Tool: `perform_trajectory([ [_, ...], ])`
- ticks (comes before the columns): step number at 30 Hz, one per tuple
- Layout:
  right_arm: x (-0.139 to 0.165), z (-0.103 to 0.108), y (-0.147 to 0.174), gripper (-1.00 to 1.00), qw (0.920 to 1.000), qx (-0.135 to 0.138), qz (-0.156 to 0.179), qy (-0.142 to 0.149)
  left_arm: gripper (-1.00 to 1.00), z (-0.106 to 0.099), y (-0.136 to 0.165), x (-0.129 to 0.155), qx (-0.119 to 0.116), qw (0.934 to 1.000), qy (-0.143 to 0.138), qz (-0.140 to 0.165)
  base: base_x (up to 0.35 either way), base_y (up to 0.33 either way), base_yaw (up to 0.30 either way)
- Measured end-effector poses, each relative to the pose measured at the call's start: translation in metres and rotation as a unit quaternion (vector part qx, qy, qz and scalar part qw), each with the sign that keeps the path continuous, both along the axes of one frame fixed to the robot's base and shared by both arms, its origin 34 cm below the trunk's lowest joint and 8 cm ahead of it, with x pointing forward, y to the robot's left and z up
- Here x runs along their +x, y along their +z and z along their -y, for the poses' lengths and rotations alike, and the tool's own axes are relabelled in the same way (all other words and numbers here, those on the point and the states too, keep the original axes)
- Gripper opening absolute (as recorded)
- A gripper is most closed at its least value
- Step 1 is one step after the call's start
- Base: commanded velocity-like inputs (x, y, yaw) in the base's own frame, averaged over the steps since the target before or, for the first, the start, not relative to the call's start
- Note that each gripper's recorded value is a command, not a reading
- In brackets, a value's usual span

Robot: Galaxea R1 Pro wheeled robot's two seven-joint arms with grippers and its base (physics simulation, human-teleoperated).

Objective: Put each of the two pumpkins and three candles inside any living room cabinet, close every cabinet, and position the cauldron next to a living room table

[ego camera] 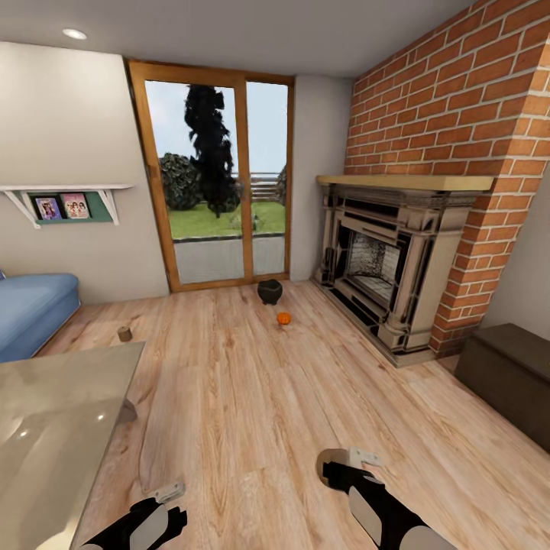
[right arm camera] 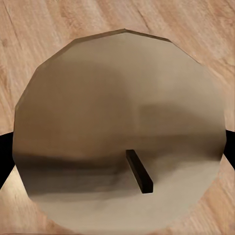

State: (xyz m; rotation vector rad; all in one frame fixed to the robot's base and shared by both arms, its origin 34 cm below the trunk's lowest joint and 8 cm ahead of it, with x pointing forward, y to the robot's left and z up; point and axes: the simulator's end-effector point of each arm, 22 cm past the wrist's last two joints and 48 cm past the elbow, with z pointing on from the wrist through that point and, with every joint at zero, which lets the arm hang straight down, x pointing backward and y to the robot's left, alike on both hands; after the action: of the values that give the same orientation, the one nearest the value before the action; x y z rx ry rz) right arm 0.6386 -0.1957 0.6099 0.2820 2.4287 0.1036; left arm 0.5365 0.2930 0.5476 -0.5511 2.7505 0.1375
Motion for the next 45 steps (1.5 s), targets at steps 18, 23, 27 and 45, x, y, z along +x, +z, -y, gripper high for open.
perform_trajectory([
  [18,0.0011,-0.0077,0.0012,-1.00,0.9998,0.014,0.004,0.012,1.00,-0.0003,0.0001,0.0000,0.000,1.0000,0.000,0.000,0.032,0.000,-0.101],
  [23,0.0011,-0.0075,0.0013,-1.00,0.9998,0.014,0.004,0.012,1.00,0.0001,0.0001,0.0000,0.000,1.0000,0.000,0.000,0.070,0.000,-0.253],
  [27,0.0012,-0.0069,0.0014,-1.00,0.9998,0.013,0.005,0.012,1.00,-0.0008,0.0003,0.0000,0.000,1.0000,0.000,0.000,0.180,0.000,-0.283],
  [45,0.0013,-0.0074,0.0013,-1.00,0.9998,0.014,0.005,0.012,1.00,-0.0006,0.0001,0.0000,0.000,1.0000,0.000,0.000,0.021,0.000,-0.114],
])
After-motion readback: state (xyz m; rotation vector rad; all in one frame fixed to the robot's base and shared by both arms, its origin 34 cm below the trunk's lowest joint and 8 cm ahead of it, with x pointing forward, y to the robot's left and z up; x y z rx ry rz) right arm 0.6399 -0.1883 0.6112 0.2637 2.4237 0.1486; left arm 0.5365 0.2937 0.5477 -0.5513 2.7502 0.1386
